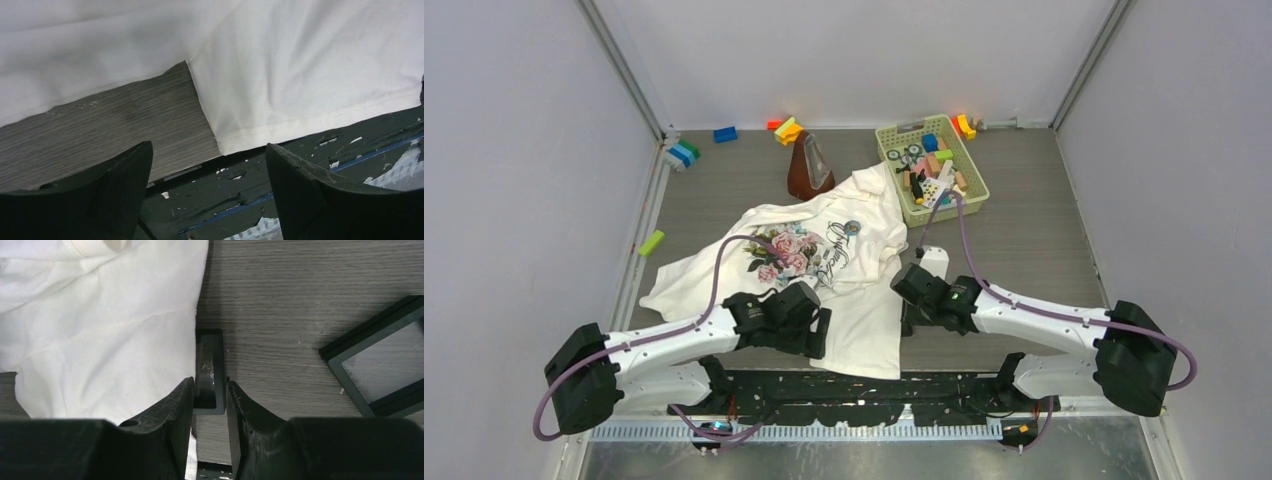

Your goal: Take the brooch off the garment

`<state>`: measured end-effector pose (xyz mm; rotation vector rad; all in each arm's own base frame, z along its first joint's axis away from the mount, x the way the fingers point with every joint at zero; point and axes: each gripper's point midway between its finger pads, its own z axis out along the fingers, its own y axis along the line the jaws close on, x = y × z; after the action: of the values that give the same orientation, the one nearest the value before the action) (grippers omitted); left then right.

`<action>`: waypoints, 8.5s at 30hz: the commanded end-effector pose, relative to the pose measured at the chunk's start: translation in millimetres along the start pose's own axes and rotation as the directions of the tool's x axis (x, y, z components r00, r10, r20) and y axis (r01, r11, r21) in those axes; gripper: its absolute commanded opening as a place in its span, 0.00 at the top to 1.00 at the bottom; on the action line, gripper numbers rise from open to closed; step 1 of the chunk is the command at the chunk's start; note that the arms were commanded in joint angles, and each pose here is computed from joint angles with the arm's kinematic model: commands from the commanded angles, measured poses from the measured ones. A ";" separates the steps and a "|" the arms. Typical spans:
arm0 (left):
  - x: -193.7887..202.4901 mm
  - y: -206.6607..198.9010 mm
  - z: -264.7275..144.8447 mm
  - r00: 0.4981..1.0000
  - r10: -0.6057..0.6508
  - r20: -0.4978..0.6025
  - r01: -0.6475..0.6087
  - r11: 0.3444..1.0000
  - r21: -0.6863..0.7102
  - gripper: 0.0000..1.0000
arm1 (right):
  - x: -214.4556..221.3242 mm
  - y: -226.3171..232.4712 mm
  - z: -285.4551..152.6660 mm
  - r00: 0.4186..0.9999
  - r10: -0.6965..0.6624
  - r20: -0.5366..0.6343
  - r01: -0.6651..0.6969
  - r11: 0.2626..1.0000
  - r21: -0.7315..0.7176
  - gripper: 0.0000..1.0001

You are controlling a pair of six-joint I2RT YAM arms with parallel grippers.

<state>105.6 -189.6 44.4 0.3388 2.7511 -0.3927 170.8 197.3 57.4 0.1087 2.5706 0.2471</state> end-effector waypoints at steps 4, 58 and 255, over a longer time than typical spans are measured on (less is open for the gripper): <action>0.6 -16.4 12.6 0.998 -0.062 0.004 0.062 0.996 0.060 0.22 | 2.5 6.5 18.0 1.000 0.001 -0.010 -0.001 1.000 0.004 0.67; -8.4 -50.2 -66.2 0.991 0.124 -0.057 -0.107 0.965 0.239 0.30 | -59.0 31.7 20.9 0.995 0.084 0.058 -0.081 0.995 -0.055 0.48; -245.7 -33.9 79.4 0.976 -0.097 0.197 0.036 0.956 0.291 0.73 | -141.8 58.2 0.9 0.999 0.028 -0.018 -0.032 0.961 -0.275 0.98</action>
<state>337.7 -277.9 60.5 0.2483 2.5226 -0.7346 285.5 227.6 124.1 0.0414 2.5856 0.5623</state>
